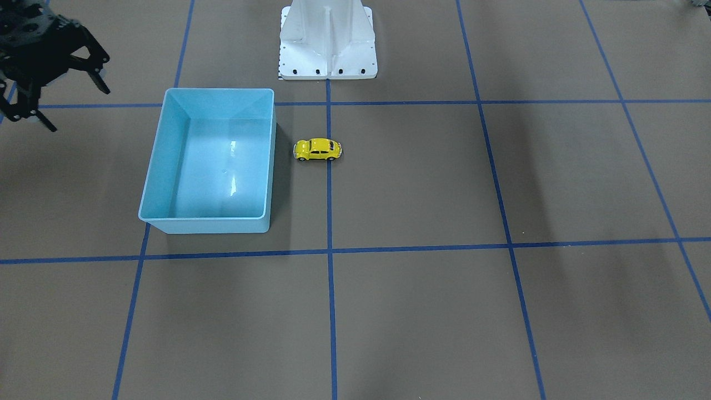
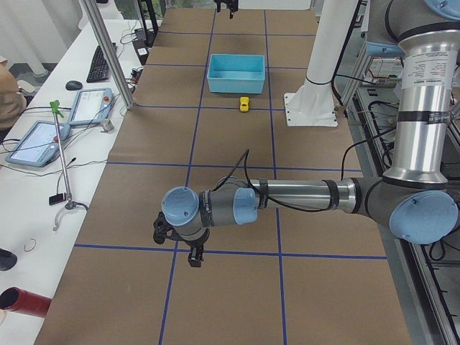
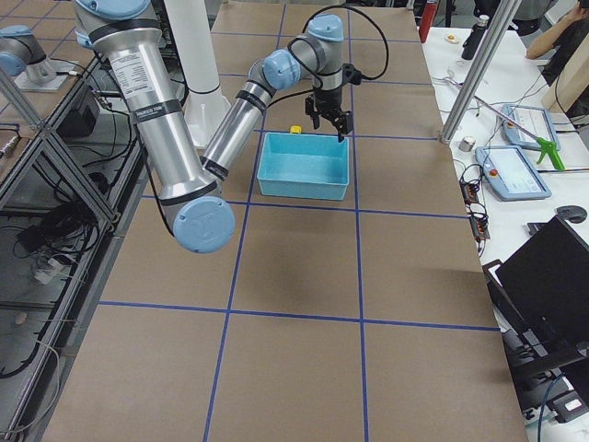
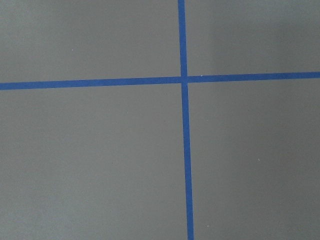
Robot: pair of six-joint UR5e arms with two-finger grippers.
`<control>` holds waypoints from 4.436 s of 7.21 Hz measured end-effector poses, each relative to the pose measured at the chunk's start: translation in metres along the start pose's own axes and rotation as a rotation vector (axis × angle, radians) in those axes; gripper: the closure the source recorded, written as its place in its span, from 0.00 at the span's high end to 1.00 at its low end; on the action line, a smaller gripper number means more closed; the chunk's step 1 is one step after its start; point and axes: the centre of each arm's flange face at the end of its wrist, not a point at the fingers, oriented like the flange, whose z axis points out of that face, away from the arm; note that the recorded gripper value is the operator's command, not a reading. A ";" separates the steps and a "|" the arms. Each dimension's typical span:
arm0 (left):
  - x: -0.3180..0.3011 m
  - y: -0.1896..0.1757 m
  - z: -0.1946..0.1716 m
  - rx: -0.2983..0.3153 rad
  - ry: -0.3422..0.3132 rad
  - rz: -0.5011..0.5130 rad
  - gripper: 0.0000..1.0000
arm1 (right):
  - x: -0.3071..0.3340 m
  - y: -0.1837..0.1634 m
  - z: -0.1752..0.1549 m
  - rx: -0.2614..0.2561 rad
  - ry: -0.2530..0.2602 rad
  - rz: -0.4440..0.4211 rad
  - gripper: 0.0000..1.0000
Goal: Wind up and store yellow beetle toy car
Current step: 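Move the right gripper over the stopped yellow car, then close the right gripper on the yellow car and lift it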
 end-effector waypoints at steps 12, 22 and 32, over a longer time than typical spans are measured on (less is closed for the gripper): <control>-0.003 0.001 0.003 -0.006 -0.003 0.002 1.00 | -0.269 -0.163 0.195 -0.001 -0.057 -0.491 1.00; -0.005 0.001 0.005 0.003 -0.006 0.008 1.00 | -0.289 -0.174 0.288 -0.004 -0.013 -0.527 0.99; -0.004 0.000 0.004 0.005 -0.006 0.009 1.00 | -0.306 -0.185 0.222 0.038 -0.028 -0.441 0.00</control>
